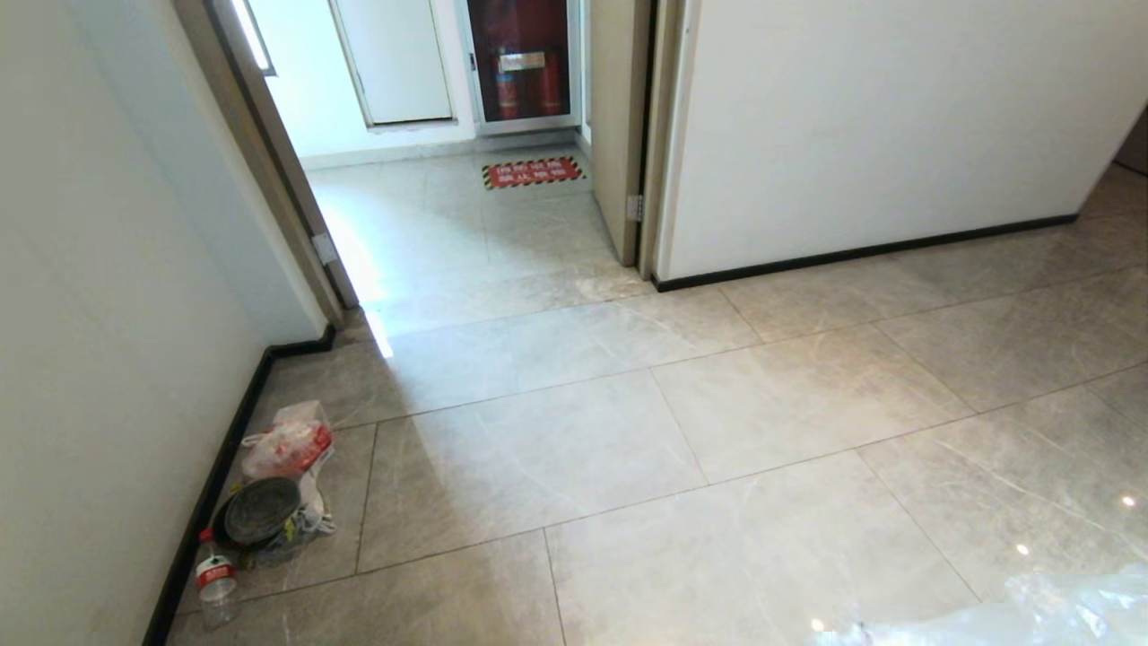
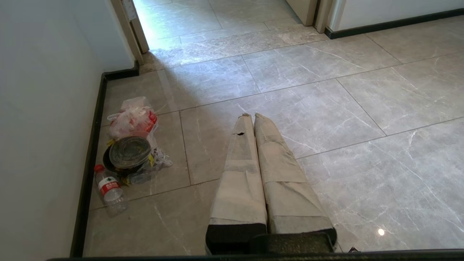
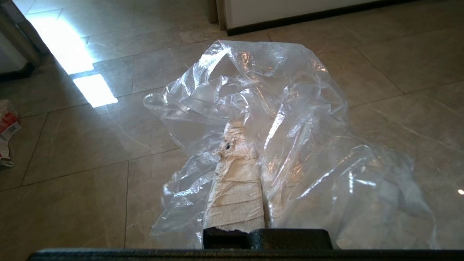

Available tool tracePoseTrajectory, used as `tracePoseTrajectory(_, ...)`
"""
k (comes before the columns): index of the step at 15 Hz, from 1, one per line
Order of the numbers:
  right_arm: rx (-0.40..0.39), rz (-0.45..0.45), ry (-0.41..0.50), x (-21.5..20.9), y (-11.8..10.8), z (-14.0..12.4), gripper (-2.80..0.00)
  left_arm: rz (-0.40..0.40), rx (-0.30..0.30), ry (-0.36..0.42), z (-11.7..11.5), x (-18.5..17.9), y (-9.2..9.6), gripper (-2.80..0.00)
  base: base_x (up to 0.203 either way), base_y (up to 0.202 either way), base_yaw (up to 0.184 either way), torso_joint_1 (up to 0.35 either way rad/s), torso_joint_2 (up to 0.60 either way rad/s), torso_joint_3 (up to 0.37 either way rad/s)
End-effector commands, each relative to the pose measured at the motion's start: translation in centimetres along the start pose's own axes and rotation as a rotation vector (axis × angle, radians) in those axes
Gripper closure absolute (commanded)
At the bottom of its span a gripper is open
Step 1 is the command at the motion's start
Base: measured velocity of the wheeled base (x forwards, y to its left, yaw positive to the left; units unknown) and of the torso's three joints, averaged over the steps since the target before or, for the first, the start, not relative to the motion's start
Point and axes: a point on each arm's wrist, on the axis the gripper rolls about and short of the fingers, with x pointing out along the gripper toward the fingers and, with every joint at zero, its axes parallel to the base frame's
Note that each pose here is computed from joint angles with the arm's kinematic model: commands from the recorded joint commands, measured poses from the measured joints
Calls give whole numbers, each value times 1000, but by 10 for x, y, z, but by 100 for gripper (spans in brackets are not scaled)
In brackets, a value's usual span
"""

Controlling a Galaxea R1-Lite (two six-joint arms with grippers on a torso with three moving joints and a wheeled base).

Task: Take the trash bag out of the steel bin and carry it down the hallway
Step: Put the trash bag at the door

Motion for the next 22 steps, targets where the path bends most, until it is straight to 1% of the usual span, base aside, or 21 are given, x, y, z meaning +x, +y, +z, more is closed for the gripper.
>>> tracePoseTrajectory(1, 3, -1, 0, 0, 0, 0, 0, 0, 0, 0, 0, 0, 0, 0, 0, 0, 0, 0, 0, 0)
tracePoseTrajectory(3, 1, -1, 0, 0, 0, 0, 0, 0, 0, 0, 0, 0, 0, 0, 0, 0, 0, 0, 0, 0)
tracePoseTrajectory(5, 3, 0, 0, 0, 0, 0, 0, 0, 0, 0, 0, 0, 0, 0, 3, -4, 111, 2, 3, 3)
tracePoseTrajectory(22, 0, 0, 0, 0, 0, 0, 0, 0, 0, 0, 0, 0, 0, 0, 0, -8, 174, 2, 3, 2)
